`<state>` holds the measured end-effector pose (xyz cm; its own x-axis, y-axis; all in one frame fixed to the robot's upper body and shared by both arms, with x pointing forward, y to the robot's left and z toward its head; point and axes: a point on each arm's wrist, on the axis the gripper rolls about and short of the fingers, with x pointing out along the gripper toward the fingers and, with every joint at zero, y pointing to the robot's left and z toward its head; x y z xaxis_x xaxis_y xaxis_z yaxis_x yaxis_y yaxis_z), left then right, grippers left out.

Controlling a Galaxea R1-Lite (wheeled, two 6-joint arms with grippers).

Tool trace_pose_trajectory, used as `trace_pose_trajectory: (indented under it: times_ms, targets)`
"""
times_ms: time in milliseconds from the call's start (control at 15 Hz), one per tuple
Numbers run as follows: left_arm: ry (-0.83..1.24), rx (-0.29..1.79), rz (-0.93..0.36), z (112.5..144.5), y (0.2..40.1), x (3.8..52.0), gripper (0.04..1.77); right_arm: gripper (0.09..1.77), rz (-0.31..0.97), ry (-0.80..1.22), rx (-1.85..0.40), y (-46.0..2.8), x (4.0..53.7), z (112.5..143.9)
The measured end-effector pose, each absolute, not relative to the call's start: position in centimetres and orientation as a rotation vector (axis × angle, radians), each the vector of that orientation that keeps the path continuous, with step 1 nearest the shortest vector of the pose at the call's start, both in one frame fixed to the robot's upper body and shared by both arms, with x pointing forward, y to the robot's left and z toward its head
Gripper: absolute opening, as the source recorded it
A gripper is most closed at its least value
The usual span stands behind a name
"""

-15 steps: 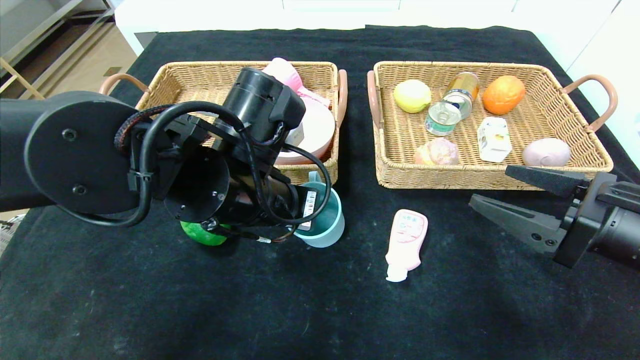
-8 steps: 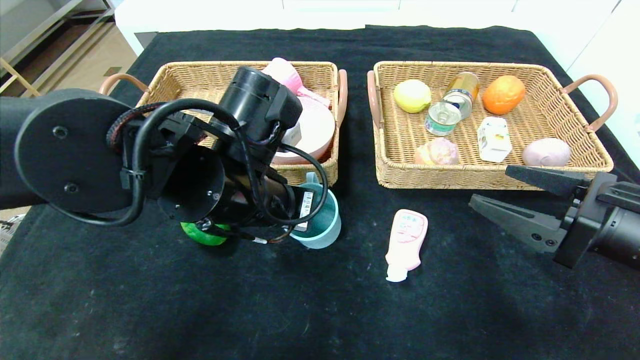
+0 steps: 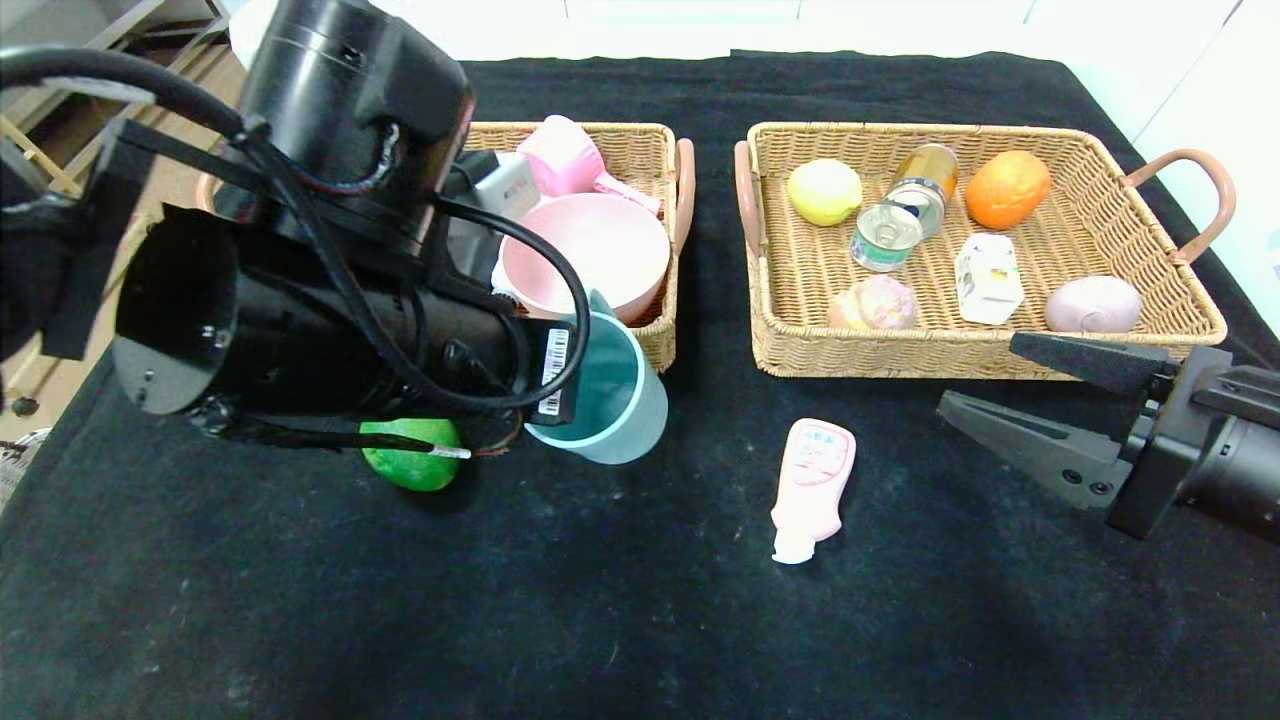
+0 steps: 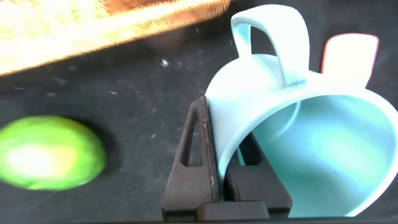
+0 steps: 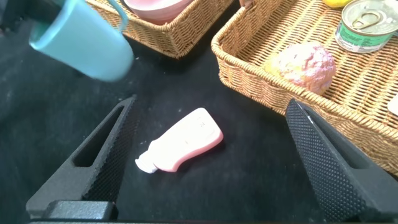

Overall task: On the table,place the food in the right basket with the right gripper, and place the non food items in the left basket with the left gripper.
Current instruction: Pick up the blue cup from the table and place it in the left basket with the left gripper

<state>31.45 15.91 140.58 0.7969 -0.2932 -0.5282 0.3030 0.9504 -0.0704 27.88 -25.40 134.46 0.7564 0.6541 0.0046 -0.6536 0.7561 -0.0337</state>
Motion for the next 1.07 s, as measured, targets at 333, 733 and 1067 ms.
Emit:
trace_pose_trajectory:
  times_ms: [333,733,1067]
  targets:
    - [0.468,-0.038,-0.251,143.4,19.1,31.1,0.18,1.71,0.711,-0.014,-0.03,-25.4,28.0,134.4]
    - [0.36,-0.09,-0.105,146.0,23.3,32.0,0.18,1.71,0.713,-0.012,-0.03,-25.4,27.9,134.4]
    - [0.287,-0.121,0.013,147.2,26.9,35.1,0.18,1.71,0.712,-0.014,-0.03,-25.4,28.0,134.4]
